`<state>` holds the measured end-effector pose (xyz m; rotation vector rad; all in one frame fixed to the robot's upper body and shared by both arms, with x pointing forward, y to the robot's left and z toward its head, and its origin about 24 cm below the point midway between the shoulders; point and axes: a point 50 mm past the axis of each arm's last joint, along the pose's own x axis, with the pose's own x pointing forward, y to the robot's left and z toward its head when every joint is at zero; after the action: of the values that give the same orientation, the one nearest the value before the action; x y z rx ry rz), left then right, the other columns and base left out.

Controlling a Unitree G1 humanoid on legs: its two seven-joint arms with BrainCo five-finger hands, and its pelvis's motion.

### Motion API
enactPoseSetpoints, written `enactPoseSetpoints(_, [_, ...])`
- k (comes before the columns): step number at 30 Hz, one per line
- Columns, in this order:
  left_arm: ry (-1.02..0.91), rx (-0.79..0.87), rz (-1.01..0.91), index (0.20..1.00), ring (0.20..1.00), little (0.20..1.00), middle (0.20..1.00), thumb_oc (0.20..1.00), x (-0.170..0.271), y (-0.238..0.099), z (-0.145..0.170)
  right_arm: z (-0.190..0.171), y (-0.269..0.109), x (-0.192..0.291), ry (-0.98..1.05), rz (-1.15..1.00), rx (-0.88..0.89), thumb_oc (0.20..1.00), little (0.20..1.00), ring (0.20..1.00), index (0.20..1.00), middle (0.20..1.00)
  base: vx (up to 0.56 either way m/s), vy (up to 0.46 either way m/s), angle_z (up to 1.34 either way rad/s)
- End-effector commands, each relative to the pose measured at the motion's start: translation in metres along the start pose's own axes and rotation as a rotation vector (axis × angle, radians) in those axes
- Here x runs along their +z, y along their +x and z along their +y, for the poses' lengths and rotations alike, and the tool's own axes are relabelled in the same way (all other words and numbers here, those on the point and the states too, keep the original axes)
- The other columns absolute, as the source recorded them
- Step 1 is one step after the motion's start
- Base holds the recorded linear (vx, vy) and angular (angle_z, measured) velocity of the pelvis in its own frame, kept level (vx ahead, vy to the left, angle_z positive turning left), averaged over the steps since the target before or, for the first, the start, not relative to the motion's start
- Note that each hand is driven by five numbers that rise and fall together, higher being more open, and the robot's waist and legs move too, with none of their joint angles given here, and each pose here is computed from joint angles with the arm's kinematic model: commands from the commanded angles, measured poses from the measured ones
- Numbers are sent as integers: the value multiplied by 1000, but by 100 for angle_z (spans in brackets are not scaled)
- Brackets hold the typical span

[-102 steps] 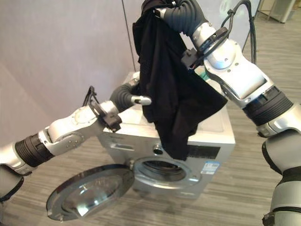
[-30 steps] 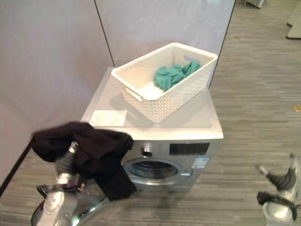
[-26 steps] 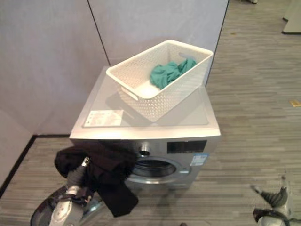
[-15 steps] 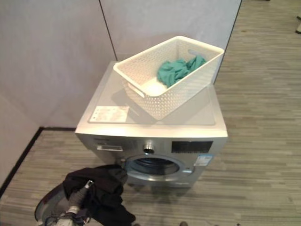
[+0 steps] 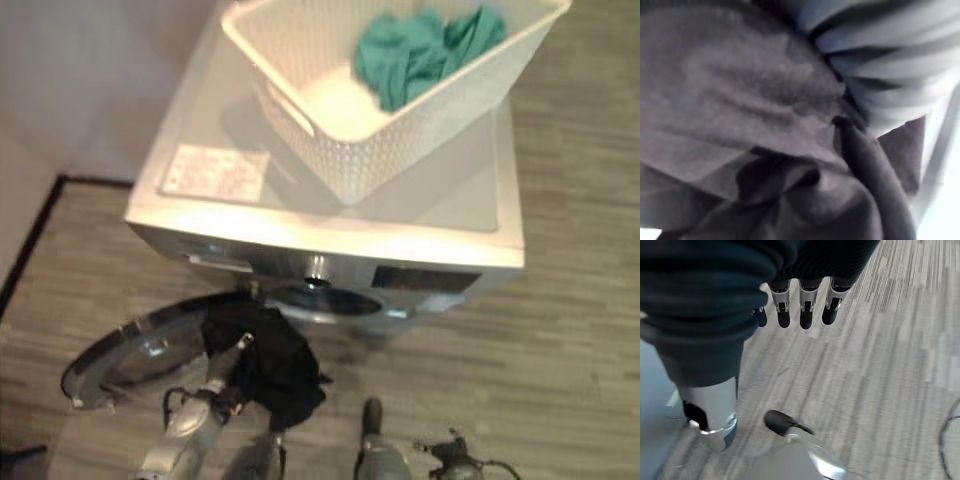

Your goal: Grab the laundry basket,head to the washer,open it,put in the laundry and shut it.

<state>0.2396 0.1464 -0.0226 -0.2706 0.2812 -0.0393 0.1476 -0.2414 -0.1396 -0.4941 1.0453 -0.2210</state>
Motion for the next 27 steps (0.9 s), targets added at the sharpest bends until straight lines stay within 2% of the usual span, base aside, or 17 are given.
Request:
enactPoseSetpoints(1, [-24, 13, -190, 200, 200, 200, 200, 200, 42, 20, -10, 2, 0, 28, -26, -105, -39, 1000, 1000, 1000, 1000, 1000, -125, 4, 4])
enactPoseSetpoints(7, [-32, 18, -301, 200, 200, 200, 200, 200, 78, 46, -28, 5, -5, 85, 9, -293, -64, 1000, 1000, 1000, 1000, 1000, -77, -23, -2])
enactPoseSetpoints(8, [-30, 25, -308, 200, 200, 200, 200, 200, 82, 50, -30, 5, -7, 96, -39, -341, -71, 1000, 1000, 1000, 1000, 1000, -3, -96, -2])
enactPoseSetpoints(9, [-37, 32, -341, 200, 200, 200, 200, 200, 96, 59, -37, 9, -17, 130, -210, -494, -89, 1000, 1000, 1000, 1000, 1000, -32, -121, -2])
enactPoseSetpoints(10, [-36, 34, -362, 200, 200, 200, 200, 200, 105, 63, -41, 11, -24, 150, -295, -584, -97, 1000, 1000, 1000, 1000, 1000, -78, -81, -1])
enactPoseSetpoints(11, [-37, 34, -364, 200, 200, 200, 200, 200, 105, 63, -41, 11, -24, 151, -296, -585, -98, 1000, 1000, 1000, 1000, 1000, -70, -78, -3])
enactPoseSetpoints(12, [-27, 38, -404, 200, 200, 200, 200, 200, 123, 72, -50, 11, -38, 189, -328, -711, -114, 1000, 1000, 1000, 1000, 1000, -41, -53, -3])
enactPoseSetpoints(13, [-27, 38, -404, 200, 200, 200, 200, 200, 123, 72, -50, 11, -38, 189, -328, -712, -114, 1000, 1000, 1000, 1000, 1000, -73, -82, 1])
enactPoseSetpoints(15, [-9, 91, -416, 200, 200, 200, 200, 200, 151, 93, -63, -3, -68, 256, -259, -904, -171, 1000, 1000, 1000, 1000, 1000, -78, -54, 1])
enactPoseSetpoints(16, [-3, 99, -435, 200, 200, 200, 200, 200, 161, 95, -65, -5, -76, 268, -241, -943, -183, 1000, 1000, 1000, 1000, 1000, -56, -32, -3])
enactPoseSetpoints(18, [6, 113, -455, 200, 200, 200, 200, 200, 171, 97, -63, -8, -82, 276, -228, -972, -193, 1000, 1000, 1000, 1000, 1000, -16, -9, -2])
enactPoseSetpoints(20, [-15, 164, -510, 200, 200, 200, 200, 200, 199, 101, -55, -15, -102, 300, -176, -1074, -214, 1000, 1000, 1000, 1000, 1000, -19, -10, 1])
enactPoseSetpoints(21, [-15, 164, -510, 200, 200, 200, 200, 200, 199, 101, -55, -15, -102, 300, -176, -1074, -214, 1000, 1000, 1000, 1000, 1000, 0, 0, 0])
enactPoseSetpoints(27, [-143, 268, -688, 200, 200, 200, 200, 200, 267, 93, -45, -25, -130, 320, -56, -1222, -235, 1000, 1000, 1000, 1000, 1000, -9, -30, -3])
